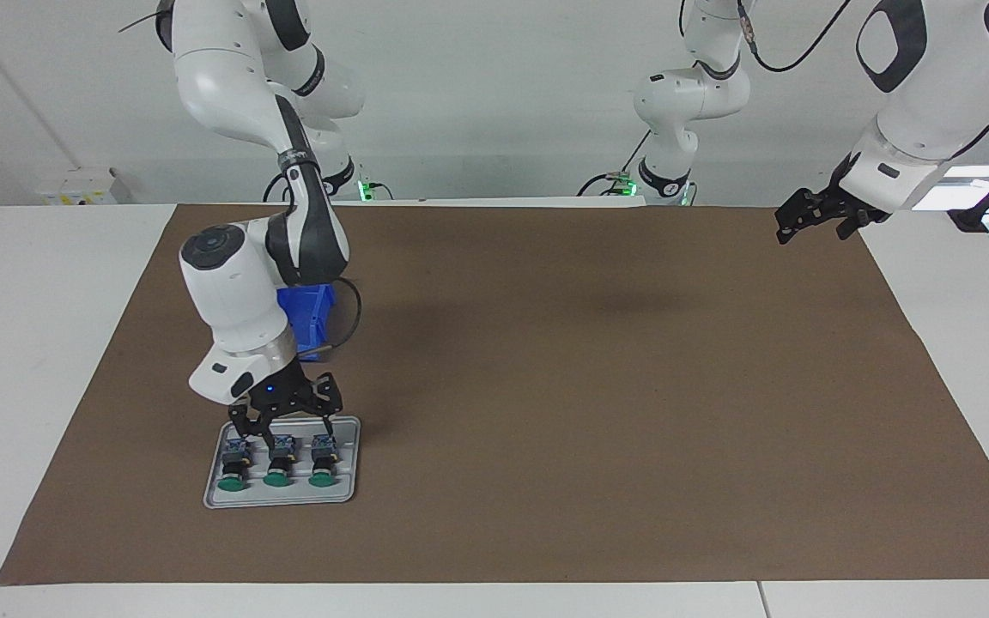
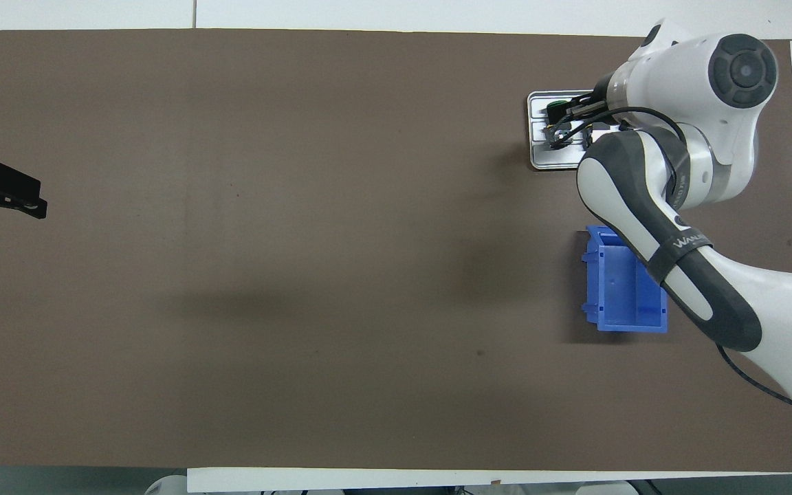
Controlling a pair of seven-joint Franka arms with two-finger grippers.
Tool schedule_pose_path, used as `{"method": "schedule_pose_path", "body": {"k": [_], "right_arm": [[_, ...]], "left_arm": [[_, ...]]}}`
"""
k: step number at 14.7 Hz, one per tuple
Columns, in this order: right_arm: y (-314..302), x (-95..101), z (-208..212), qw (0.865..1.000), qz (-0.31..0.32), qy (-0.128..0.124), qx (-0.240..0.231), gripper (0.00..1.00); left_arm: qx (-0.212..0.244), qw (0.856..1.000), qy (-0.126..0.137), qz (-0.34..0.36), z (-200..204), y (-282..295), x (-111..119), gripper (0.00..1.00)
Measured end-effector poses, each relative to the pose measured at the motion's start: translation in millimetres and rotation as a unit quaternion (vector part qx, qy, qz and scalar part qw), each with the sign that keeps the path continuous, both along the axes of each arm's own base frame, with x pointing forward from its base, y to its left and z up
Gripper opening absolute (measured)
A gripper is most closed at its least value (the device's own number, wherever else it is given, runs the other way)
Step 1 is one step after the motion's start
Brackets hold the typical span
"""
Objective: Place and press button with both arms
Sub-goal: 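Reach the right gripper over the metal tray of buttons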
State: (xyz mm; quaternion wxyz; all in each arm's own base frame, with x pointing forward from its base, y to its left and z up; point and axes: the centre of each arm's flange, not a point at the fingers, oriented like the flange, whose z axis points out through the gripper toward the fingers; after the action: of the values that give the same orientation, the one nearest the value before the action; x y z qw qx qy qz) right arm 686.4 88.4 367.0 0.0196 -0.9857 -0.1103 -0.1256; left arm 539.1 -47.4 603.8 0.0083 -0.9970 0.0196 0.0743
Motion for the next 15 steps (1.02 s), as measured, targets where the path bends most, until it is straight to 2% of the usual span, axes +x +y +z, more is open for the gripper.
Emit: {"method": "schedule_pose_path", "body": {"k": [3,5,10,12,15], "right_arm": [[-14.6,1.2,-9.1,0.997,-0.032,0.068,-0.006,0.89],[-31.4,7.3,-1.9,0.995,-0.045,0.091,-0.009,0.89],[-27.2,20.9,-24.4,0.993,-0.061,0.103,0.001,0.89],[-21.7,30.7,-29.8,0.993,-0.064,0.098,0.007,0.89],[-14.7,43.1,-15.5,0.995,-0.062,0.077,0.013,0.89]], "left_arm": [[0.000,1.000,0.000,0.000,0.0,0.0,0.0,1.00],[0.000,1.000,0.000,0.000,0.0,0.0,0.0,1.00],[0.000,1.000,0.000,0.000,0.0,0.0,0.0,1.00],[0.000,1.000,0.000,0.000,0.0,0.0,0.0,1.00],[0.000,1.000,0.000,0.000,0.0,0.0,0.0,1.00]]}}
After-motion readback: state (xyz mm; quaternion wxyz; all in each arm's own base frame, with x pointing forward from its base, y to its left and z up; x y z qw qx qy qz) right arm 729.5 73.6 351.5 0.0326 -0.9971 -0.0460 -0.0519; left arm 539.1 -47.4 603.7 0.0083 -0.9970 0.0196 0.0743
